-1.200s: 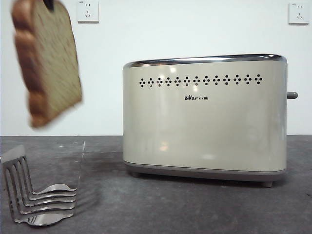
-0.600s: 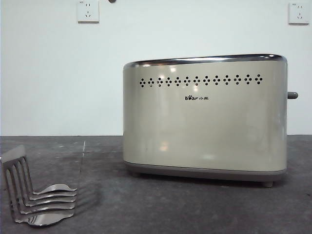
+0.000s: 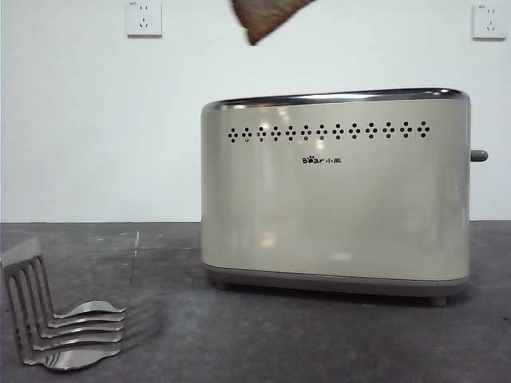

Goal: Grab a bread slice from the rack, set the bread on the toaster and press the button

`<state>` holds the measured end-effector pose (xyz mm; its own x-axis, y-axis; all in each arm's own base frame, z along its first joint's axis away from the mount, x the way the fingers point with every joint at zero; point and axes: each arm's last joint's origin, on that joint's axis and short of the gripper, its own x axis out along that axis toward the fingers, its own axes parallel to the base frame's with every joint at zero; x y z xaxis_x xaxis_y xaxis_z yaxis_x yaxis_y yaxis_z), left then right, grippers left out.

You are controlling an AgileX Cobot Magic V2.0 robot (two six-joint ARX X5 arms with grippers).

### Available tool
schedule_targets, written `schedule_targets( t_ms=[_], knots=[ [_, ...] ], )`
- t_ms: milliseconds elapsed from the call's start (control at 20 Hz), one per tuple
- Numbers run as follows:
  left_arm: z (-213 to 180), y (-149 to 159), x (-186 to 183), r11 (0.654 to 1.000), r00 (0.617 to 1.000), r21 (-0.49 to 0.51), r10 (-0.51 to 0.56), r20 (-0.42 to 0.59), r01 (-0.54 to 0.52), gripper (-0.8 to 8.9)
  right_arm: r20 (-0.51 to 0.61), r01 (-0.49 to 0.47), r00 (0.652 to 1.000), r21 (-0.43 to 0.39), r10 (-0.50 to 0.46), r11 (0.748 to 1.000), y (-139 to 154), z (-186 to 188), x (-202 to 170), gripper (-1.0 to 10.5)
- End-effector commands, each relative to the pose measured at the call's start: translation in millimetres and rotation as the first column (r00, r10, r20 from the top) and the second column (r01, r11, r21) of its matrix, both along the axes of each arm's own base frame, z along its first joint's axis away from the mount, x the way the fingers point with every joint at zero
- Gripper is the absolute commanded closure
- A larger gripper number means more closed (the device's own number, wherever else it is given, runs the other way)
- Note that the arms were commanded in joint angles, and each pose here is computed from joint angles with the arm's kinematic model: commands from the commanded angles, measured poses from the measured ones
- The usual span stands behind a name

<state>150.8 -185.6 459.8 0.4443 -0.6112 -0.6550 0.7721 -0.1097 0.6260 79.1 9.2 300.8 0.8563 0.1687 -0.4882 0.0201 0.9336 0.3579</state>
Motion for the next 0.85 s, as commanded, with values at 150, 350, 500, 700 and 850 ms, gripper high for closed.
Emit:
schedule_targets(
  t_ms=[150,350,500,700,850],
  knots=[
    [-10.2,-17.5,13.5,0.998,0.998,0.041,-0.055,0.029,0.054,8.22,-0.007,-0.003,1.0,-0.012,0.003,1.0,-0.1,-0.2,-1.2,9.5],
    [-19.1,-29.7,23.8,0.993,0.995,0.08,-0.088,0.045,0.084,8.22,-0.007,-0.003,1.0,-0.012,0.003,1.0,-0.1,-0.1,-1.2,9.5],
    [-22.6,-38.2,31.4,0.993,0.992,0.088,-0.091,0.082,0.084,8.22,-0.007,-0.003,1.0,-0.012,0.003,1.0,-0.1,-0.1,-1.2,9.5],
    [-26.3,-45.2,37.4,0.993,0.992,0.084,-0.088,0.092,0.08,8.22,-0.007,-0.002,1.0,-0.012,0.002,1.0,-0.2,-0.2,-1.2,9.5],
    [-31.4,-48.8,40.7,0.992,0.993,0.101,-0.088,0.076,0.08,8.22,-0.007,-0.002,1.0,-0.013,0.002,1.0,-0.2,-0.1,-1.2,9.5]
  ],
)
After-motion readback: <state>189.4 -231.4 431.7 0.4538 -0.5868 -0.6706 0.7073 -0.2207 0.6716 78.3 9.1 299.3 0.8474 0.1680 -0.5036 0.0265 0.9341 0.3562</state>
